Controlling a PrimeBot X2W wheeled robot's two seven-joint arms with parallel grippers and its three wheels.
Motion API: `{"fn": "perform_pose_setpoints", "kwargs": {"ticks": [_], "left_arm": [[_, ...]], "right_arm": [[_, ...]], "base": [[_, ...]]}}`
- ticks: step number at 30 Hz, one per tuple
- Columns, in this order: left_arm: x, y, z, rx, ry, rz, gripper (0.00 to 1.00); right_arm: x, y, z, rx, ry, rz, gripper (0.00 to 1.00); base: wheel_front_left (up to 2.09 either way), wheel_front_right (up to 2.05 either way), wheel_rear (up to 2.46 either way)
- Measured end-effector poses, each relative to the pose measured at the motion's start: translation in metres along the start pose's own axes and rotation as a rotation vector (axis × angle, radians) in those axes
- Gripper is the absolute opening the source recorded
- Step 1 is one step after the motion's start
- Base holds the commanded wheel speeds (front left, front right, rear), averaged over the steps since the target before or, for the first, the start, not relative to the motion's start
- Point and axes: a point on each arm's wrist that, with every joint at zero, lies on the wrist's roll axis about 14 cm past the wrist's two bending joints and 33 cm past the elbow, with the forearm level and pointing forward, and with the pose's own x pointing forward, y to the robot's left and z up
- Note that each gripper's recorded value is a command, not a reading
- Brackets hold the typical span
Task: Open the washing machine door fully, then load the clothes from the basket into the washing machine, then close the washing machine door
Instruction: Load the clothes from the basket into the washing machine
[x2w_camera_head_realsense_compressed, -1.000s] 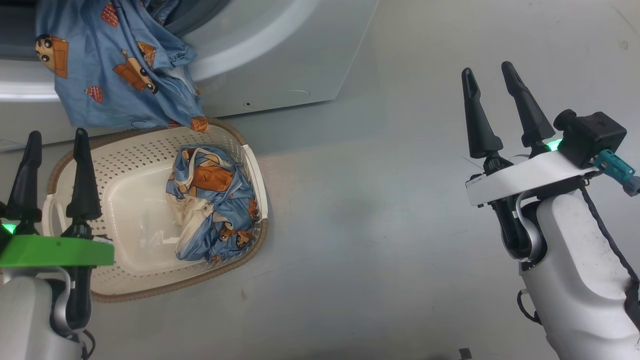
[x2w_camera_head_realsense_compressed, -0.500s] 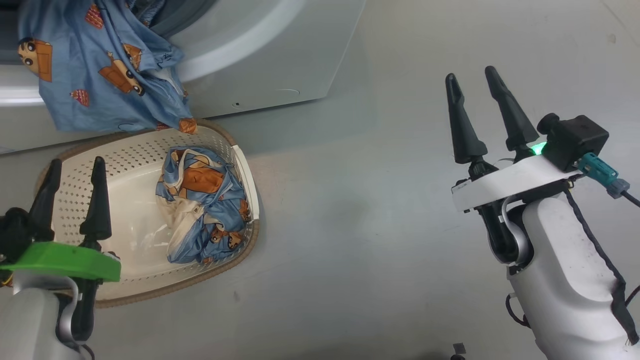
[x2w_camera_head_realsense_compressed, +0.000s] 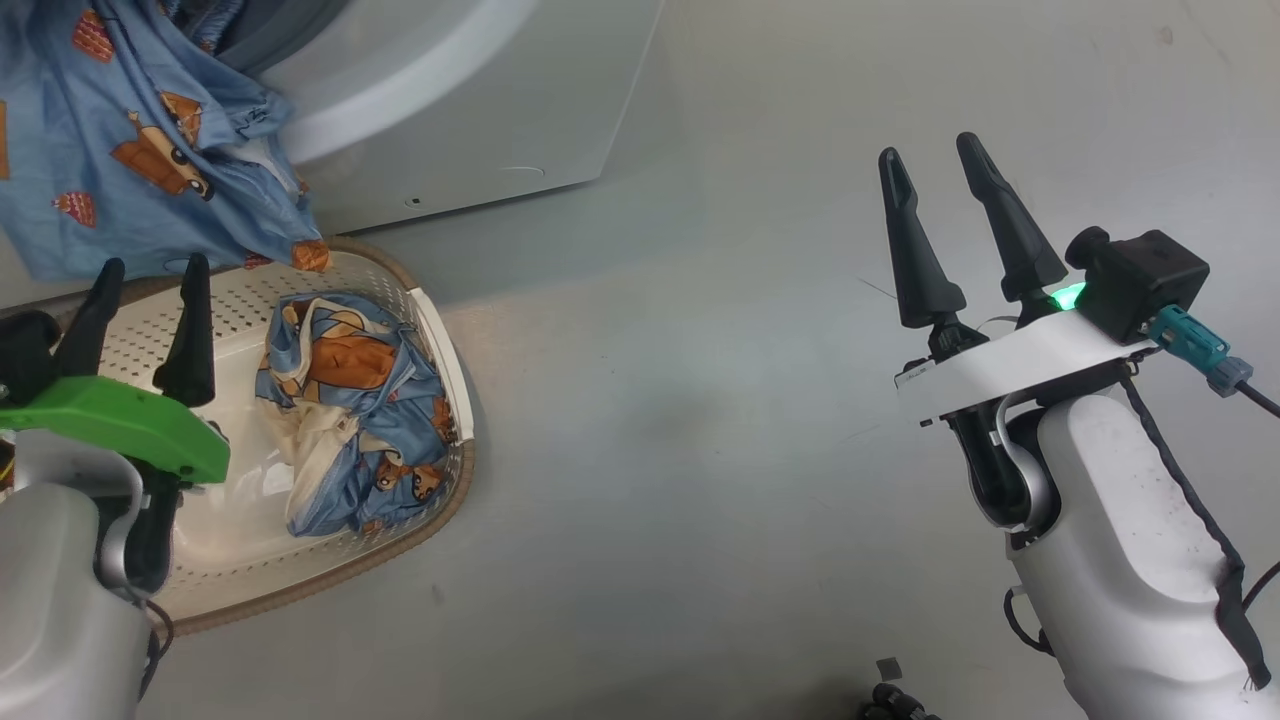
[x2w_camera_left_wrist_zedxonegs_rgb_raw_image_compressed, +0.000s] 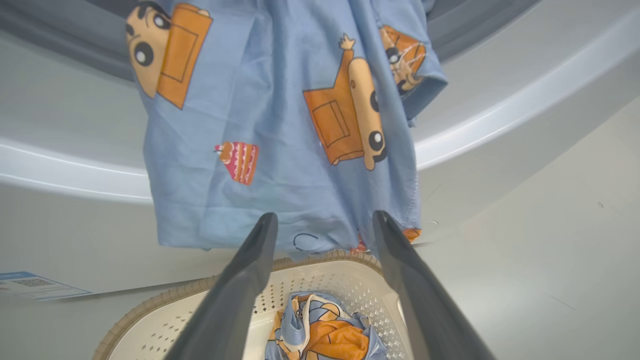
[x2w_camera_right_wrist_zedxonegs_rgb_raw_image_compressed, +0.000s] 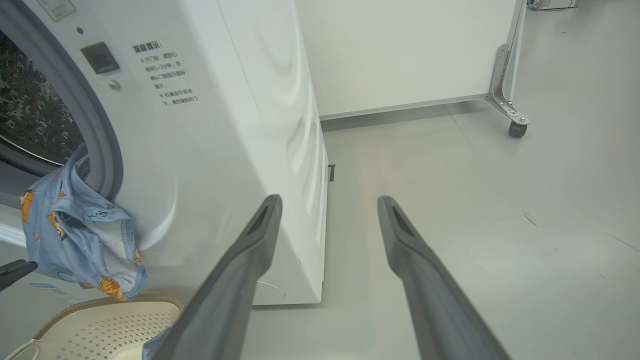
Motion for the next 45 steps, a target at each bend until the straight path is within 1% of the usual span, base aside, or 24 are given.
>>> {"fn": "perform_pose_setpoints", "kwargs": {"ticks": [7, 18, 22, 26, 29, 32, 33, 34, 35, 36, 42, 45], "left_arm": [[0.02, 0.012, -0.013, -0.021, 0.082, 0.028, 1.0], [0.051, 0.015, -0.021, -0.038, 0.173, 0.036, 1.0], [0.062, 0.018, -0.012, -0.06, 0.155, 0.045, 1.0], [0.076, 0.016, 0.01, -0.075, 0.097, 0.042, 1.0], [0.08, 0.01, 0.008, -0.086, 0.1, 0.035, 1.0], [0.082, 0.012, 0.008, -0.091, 0.088, 0.043, 1.0], [0.082, 0.012, 0.008, -0.091, 0.088, 0.043, 0.96], [0.082, 0.013, 0.008, -0.093, 0.085, 0.046, 0.71], [0.083, 0.013, 0.008, -0.095, 0.081, 0.047, 0.4], [0.083, 0.013, 0.008, -0.096, 0.077, 0.048, 0.0], [0.083, 0.016, 0.008, -0.096, 0.059, 0.057, 0.0], [0.08, 0.014, 0.018, -0.116, 0.0, 0.062, 0.0]], "right_arm": [[-0.002, -0.005, -0.002, 0.005, 0.005, -0.021, 1.0], [-0.007, -0.013, -0.006, 0.003, 0.02, -0.049, 1.0], [-0.009, -0.015, -0.007, 0.0, 0.024, -0.056, 1.0], [-0.011, -0.02, -0.006, -0.005, 0.022, -0.071, 1.0], [-0.012, -0.022, -0.006, -0.006, 0.023, -0.076, 1.0], [-0.012, -0.022, -0.006, -0.006, 0.024, -0.078, 1.0], [-0.012, -0.022, -0.006, -0.006, 0.024, -0.078, 1.0], [-0.012, -0.023, -0.006, -0.006, 0.024, -0.079, 1.0], [-0.012, -0.023, -0.006, -0.006, 0.024, -0.08, 1.0], [-0.012, -0.024, -0.007, -0.006, 0.025, -0.082, 1.0], [-0.01, -0.027, -0.006, -0.004, 0.02, -0.091, 1.0], [-0.009, -0.024, -0.003, 0.003, 0.01, -0.086, 1.0]], "base": [[0.0, 0.0, 0.0], [0.0, 0.0, 0.0], [0.0, 0.0, 0.0], [0.0, 0.0, 0.0], [0.0, 0.0, 0.0], [0.0, 0.0, 0.0], [0.0, 0.0, 0.0], [0.0, 0.0, 0.0], [0.0, 0.0, 0.0], [0.0, 0.0, 0.0], [0.0, 0.0, 0.0], [0.0, 0.0, 0.0]]}}
